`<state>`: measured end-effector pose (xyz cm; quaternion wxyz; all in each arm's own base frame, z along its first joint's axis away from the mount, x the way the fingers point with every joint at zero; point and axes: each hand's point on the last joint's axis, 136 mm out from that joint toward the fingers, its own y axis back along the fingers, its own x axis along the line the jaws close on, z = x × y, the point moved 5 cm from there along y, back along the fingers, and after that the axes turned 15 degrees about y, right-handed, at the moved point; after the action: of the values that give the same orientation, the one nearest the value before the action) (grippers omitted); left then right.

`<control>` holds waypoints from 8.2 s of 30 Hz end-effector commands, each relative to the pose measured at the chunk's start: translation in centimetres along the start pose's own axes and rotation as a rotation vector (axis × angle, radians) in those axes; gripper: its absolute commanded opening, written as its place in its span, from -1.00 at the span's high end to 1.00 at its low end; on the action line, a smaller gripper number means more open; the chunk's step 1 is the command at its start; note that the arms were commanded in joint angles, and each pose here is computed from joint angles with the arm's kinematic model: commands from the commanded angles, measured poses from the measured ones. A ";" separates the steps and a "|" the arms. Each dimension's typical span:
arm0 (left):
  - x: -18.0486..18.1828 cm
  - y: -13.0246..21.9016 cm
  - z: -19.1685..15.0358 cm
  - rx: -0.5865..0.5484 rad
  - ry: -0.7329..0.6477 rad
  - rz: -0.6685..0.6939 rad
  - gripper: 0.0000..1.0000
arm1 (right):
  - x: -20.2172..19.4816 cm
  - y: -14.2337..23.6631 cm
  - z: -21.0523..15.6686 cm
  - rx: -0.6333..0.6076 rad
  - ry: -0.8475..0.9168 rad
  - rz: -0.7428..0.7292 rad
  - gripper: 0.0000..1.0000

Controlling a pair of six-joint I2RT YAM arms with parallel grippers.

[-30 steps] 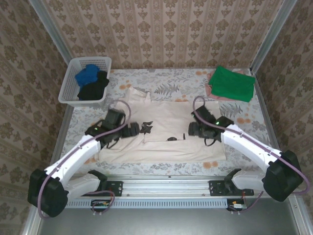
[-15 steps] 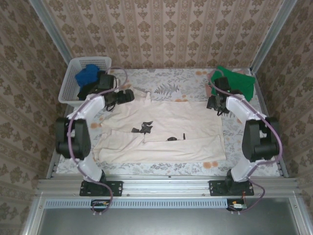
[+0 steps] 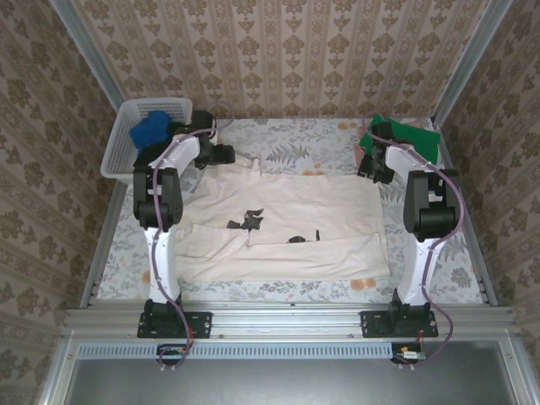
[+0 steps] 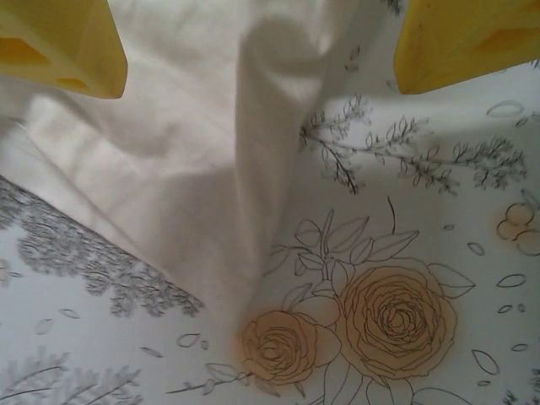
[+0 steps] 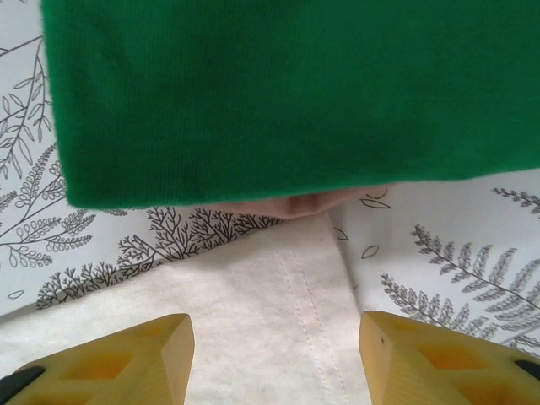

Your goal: Fold and stack the t-shirts

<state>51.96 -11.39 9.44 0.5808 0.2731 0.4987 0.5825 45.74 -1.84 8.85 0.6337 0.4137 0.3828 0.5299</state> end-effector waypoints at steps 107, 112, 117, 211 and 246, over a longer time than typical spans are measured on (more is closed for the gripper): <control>12.5 14.8 -26.3 -0.139 0.423 -0.111 0.40 | -2.1 8.9 -16.5 -0.010 -0.089 0.080 0.48; 9.9 16.3 -22.4 -0.183 0.291 -0.150 0.02 | -1.9 10.0 -14.4 -0.069 -0.100 0.103 0.25; 8.5 14.5 -19.0 -0.108 0.191 -0.070 -0.06 | -1.5 8.4 -12.1 -0.062 -0.107 0.132 0.17; 6.2 24.7 -6.1 -0.454 0.097 -0.279 1.00 | 0.0 10.4 -4.3 -0.132 -0.004 0.202 1.00; 13.0 17.2 -26.5 -0.342 0.359 -0.135 1.00 | -4.5 4.4 -15.4 0.049 -0.164 0.084 0.65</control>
<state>19.64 -2.59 13.00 0.5423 0.0057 0.5107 0.6671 29.75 -3.34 7.01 0.6054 0.4982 0.3294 0.5261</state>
